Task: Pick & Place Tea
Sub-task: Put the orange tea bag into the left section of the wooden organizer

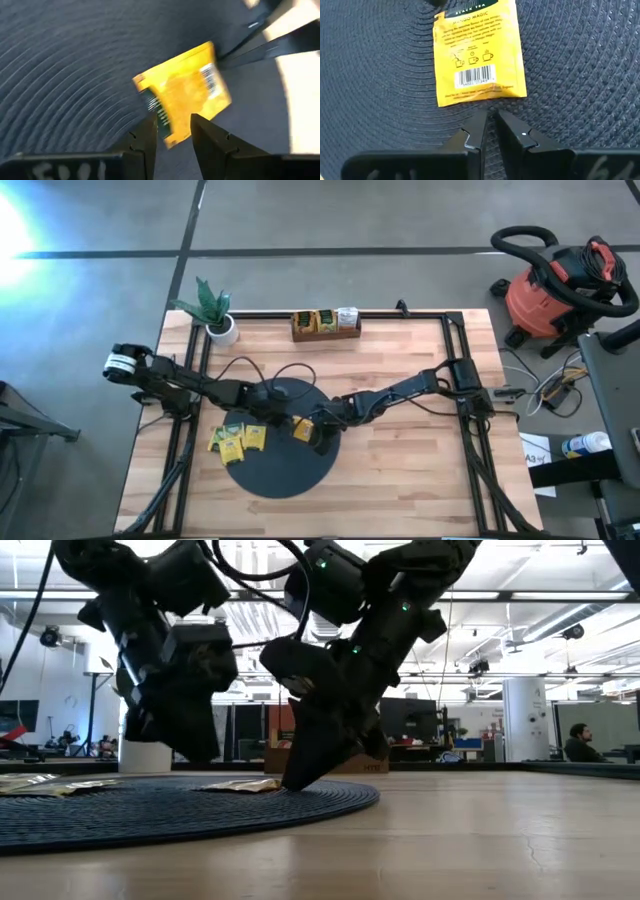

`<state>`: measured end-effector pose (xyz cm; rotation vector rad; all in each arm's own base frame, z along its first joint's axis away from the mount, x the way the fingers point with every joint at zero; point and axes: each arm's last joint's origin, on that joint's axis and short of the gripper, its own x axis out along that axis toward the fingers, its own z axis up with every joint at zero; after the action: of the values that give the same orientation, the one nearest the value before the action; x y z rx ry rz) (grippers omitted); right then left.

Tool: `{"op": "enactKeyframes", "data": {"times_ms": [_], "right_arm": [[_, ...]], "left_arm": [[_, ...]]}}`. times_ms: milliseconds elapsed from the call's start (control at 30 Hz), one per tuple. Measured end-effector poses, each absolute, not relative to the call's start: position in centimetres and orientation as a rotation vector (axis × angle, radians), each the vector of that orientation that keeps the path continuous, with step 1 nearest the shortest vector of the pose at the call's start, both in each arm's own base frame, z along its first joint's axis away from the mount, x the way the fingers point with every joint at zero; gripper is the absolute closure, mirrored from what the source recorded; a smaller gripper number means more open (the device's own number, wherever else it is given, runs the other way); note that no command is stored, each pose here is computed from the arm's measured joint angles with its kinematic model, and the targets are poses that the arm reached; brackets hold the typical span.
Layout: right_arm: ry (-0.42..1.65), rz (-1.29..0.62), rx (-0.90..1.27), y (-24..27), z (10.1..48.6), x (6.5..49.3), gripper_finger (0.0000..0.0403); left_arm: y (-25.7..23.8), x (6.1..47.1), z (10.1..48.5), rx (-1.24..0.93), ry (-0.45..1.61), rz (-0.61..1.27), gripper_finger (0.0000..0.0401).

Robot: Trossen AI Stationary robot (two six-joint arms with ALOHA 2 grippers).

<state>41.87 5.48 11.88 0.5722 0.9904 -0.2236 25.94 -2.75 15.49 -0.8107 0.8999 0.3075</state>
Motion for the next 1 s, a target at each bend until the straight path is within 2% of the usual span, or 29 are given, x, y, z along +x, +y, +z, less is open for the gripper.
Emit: {"op": "enactKeyframes", "data": {"times_ms": [200, 400, 733, 1000], "right_arm": [[0.991, -0.205, 0.559, 5.6, 13.3, 41.4, 0.0360], [0.891, -0.153, 0.501, 5.5, 16.2, 41.8, 0.0360], [1.001, -0.174, 0.520, 5.7, 11.6, 42.1, 0.0360], [1.000, -0.149, 0.536, 5.8, 11.9, 42.1, 0.0360]], "left_arm": [[-2.6, 25.2, 15.0, -0.804, 0.983, 0.368, 0.0289], [-2.4, 25.2, 15.0, -0.784, 0.950, 0.419, 0.0289], [-2.4, 25.3, 15.0, -0.786, 0.932, 0.428, 0.0288], [-2.4, 25.3, 15.0, -0.818, 0.928, 0.446, 0.0288]]}}
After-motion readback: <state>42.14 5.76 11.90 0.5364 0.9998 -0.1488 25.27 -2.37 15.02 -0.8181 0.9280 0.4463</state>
